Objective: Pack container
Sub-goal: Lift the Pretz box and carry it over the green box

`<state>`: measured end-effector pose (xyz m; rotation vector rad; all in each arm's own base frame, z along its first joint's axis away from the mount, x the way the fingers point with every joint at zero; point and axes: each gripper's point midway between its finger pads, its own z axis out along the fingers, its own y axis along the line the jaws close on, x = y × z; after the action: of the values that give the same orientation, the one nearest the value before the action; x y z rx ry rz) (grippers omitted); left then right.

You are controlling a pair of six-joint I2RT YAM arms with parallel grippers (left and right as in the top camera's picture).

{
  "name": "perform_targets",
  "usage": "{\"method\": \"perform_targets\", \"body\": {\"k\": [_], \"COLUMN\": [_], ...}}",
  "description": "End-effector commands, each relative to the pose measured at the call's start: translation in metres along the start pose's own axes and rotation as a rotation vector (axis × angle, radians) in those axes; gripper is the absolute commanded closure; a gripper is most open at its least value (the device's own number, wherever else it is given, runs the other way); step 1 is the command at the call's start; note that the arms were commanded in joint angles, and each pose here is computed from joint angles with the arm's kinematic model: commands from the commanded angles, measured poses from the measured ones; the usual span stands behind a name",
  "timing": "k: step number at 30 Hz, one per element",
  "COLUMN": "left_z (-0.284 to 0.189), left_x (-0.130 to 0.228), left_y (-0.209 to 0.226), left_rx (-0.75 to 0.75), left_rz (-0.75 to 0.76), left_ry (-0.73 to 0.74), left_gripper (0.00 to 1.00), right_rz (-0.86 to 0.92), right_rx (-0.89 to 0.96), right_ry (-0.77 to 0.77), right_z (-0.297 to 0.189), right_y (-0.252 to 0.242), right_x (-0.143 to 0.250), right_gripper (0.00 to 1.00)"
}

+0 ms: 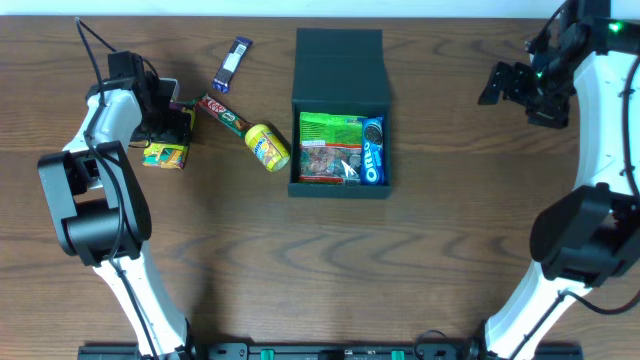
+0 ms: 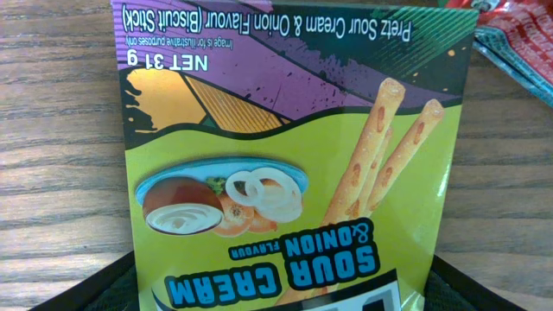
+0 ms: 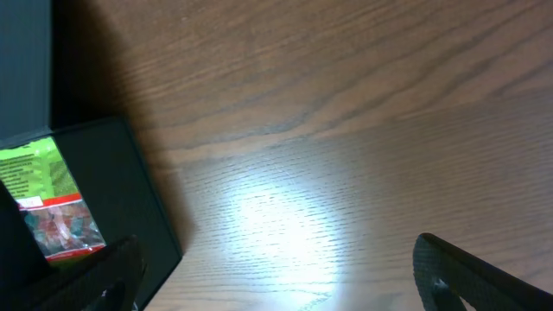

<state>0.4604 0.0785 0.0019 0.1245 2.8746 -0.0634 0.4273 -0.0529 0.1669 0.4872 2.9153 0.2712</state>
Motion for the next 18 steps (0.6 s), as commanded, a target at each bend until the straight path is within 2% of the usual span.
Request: {"method": "perform_targets", "body": {"k": [1,11,18], "left_z": [0.000,-0.050,-0.074], "left_x": [-0.004,-0.054,-0.069], "left_y": [-0.005,-0.031,-0.066], "left_rx": [0.018,0.010,0.031], "left_rz": [-0.030,0.015,0.040], "left_ry": [0.002,-0.056,-0.058], "left_gripper": [0.21,0.23,0.23], "right_rz": [0.003,0.003,0.005], "right_rx": [-0.005,-0.005,0.025], "right_ry": [0.008,0.009,-0.004], "right_z": [0.003,0.003,0.002], "right_y": [0.004,0.004,-0.002], "right_x": [0.001,0.001,-0.002], "right_gripper": [0.01,0.01,0.01]}}
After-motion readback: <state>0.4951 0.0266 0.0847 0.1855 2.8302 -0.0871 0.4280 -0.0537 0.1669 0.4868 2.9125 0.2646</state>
